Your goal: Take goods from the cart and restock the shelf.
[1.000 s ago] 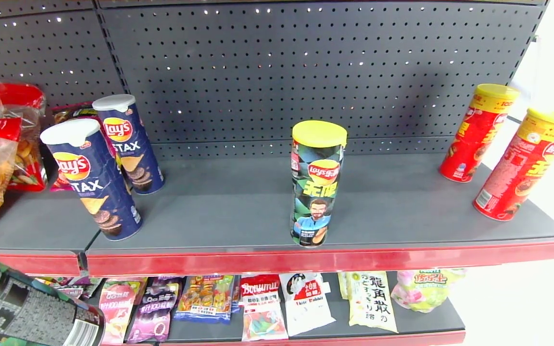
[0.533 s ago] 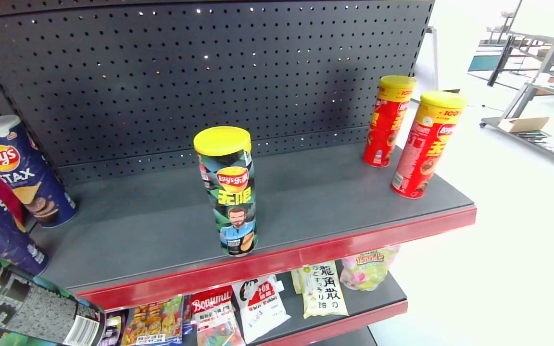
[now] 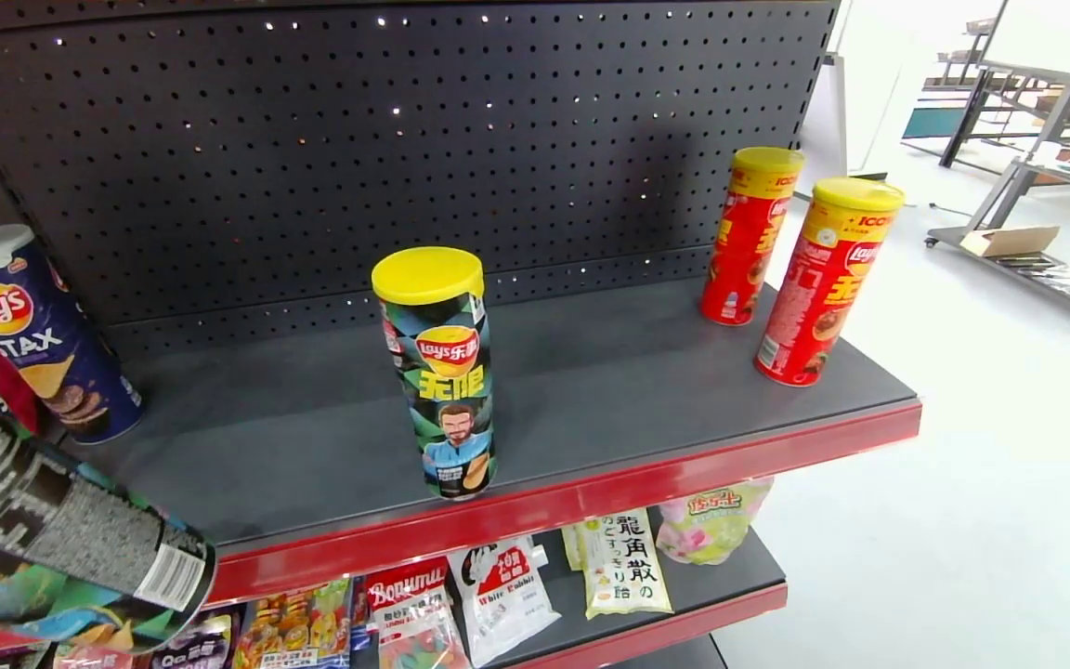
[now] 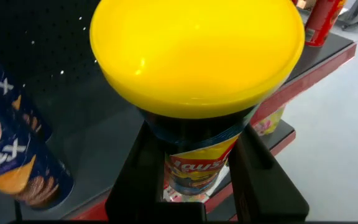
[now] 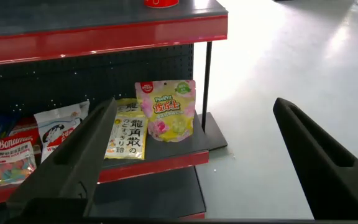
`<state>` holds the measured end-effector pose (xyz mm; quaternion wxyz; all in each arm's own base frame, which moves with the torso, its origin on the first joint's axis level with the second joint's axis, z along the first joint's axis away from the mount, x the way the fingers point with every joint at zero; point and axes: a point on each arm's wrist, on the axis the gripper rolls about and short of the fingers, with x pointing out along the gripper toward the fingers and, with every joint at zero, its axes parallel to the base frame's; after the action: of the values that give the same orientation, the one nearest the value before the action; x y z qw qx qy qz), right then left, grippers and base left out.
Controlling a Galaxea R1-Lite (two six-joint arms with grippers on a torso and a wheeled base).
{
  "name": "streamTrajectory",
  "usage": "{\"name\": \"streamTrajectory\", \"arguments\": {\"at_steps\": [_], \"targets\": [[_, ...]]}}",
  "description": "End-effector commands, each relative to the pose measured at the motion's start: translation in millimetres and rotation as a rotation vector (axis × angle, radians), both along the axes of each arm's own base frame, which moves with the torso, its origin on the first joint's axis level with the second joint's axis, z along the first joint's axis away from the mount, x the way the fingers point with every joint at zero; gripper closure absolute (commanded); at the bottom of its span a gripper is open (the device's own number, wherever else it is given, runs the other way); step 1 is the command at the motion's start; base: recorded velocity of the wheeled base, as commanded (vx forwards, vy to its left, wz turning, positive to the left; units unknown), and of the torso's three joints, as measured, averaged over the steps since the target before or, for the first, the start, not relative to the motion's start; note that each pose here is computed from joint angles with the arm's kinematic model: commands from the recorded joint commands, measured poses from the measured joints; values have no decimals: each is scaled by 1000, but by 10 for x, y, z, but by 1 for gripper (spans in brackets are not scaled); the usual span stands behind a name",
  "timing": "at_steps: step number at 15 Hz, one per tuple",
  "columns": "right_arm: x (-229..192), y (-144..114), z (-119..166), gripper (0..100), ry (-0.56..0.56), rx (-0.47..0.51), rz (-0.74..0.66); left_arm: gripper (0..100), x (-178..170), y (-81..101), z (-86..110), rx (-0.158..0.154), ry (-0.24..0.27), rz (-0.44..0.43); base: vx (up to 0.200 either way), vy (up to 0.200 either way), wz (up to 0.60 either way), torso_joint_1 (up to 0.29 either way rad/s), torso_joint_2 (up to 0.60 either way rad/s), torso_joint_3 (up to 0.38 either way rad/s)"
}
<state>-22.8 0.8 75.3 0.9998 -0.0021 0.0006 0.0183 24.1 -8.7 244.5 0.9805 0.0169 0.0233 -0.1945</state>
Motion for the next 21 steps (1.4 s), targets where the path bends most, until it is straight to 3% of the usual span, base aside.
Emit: {"name": "streamTrajectory", "arguments": {"at_steps": [1, 12, 15, 17, 21], "targets": [[0, 1, 5, 0, 0, -11, 5, 100, 489, -37, 48, -1, 70, -56, 0, 0, 0, 0, 0, 0], [0, -6, 5, 0, 0, 9, -30, 100, 1043, -101, -3, -5, 162, -161, 0, 0, 0, 0, 0, 0], [2, -6, 1, 0, 2, 9, -30, 100, 1309, -181, 4, -2, 111, -203, 0, 0, 0, 0, 0, 0], [2, -6, 1, 0, 2, 9, -30, 100, 1464, -208, 31, 5, 106, -208, 0, 0, 0, 0, 0, 0], [0, -6, 5, 0, 0, 9, -30, 100, 1902, -293, 207, 45, 76, -198, 0, 0, 0, 0, 0, 0]]}}
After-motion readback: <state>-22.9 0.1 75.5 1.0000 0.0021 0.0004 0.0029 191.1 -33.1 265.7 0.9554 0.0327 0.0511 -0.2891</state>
